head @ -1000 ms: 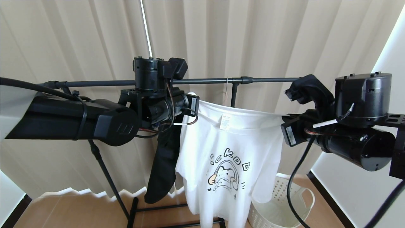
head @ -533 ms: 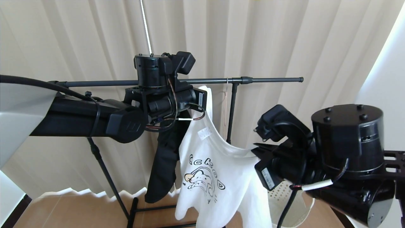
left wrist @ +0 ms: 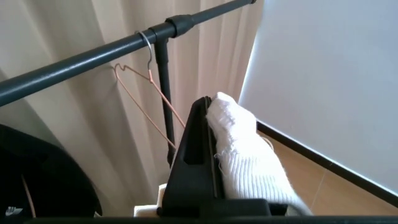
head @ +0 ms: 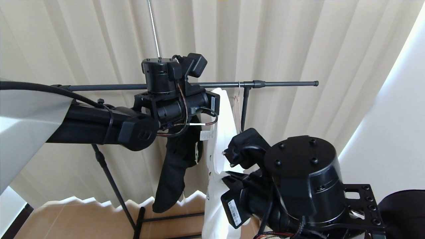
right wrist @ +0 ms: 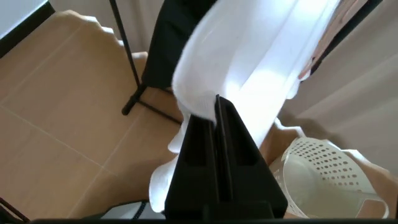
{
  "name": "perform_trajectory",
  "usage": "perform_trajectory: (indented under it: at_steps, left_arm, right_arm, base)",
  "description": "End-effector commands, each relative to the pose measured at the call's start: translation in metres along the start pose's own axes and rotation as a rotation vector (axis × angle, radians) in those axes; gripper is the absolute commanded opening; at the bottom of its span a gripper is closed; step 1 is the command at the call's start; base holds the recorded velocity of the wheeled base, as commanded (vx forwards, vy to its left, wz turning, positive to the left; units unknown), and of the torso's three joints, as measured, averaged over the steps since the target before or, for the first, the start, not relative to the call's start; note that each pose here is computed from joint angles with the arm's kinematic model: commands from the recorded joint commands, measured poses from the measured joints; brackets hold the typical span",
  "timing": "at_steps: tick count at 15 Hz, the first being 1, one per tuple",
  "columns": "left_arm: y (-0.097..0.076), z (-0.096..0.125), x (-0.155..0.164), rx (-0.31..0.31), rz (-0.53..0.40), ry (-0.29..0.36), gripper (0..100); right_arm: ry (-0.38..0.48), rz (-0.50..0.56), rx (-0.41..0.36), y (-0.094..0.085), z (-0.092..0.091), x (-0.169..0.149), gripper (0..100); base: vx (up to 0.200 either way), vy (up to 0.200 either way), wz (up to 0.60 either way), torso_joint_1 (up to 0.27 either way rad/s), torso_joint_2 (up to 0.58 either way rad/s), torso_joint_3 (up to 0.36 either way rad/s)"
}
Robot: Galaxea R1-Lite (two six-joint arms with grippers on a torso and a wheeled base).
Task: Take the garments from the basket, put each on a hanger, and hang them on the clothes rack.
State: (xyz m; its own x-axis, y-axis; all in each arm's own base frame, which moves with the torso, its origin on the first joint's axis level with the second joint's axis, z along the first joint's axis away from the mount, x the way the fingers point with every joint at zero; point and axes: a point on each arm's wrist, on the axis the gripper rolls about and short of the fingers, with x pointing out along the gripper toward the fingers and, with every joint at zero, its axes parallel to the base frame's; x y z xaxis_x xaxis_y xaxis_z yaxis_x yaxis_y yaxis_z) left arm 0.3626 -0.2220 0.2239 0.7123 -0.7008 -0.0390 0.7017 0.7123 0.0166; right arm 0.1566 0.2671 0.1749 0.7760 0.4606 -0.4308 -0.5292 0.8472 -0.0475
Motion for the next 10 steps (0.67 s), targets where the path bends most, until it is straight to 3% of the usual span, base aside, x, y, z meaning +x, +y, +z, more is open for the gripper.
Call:
perform_trajectory:
  at_steps: [1,4,5,7,10]
  left_arm:
    - [0.001,-0.001,0.0,0.0,0.002,0.001,0]
    - [0.004,-0.004,-0.002,-0.006,0.023,0.017,0]
    - [0.01,-0.005,-0.007,-0.009,0.057,0.034,0]
    - [0.017,0.006,-0.022,-0.022,0.098,0.082,0]
    - [0.011,0.016,-0.048,-0.06,0.115,0.232,0]
  right_arm:
    - [0.013,-0.001,-0.01,0.003,-0.003,0.005,0]
    - [0.013,-0.023,-0.01,-0.005,-0.001,0.004,0]
    - [0.012,-0.074,-0.069,-0.029,0.004,-0.003,0]
    - [0.1,-0.186,-0.192,-0.067,-0.004,0.005,0]
    - [0.114,-0.324,-0.122,-0.105,0.007,0.034,0]
  base:
    - [0.0,0.0,0.0,0.0,0.0,0.0]
    - [0.0,0.0,0.0,0.0,0.0,0.0]
    - [0.0,0.0,0.0,0.0,0.0,0.0]
    - [0.0,0.0,0.0,0.0,0.0,0.0]
    - [0.0,0.0,0.0,0.0,0.0,0.0]
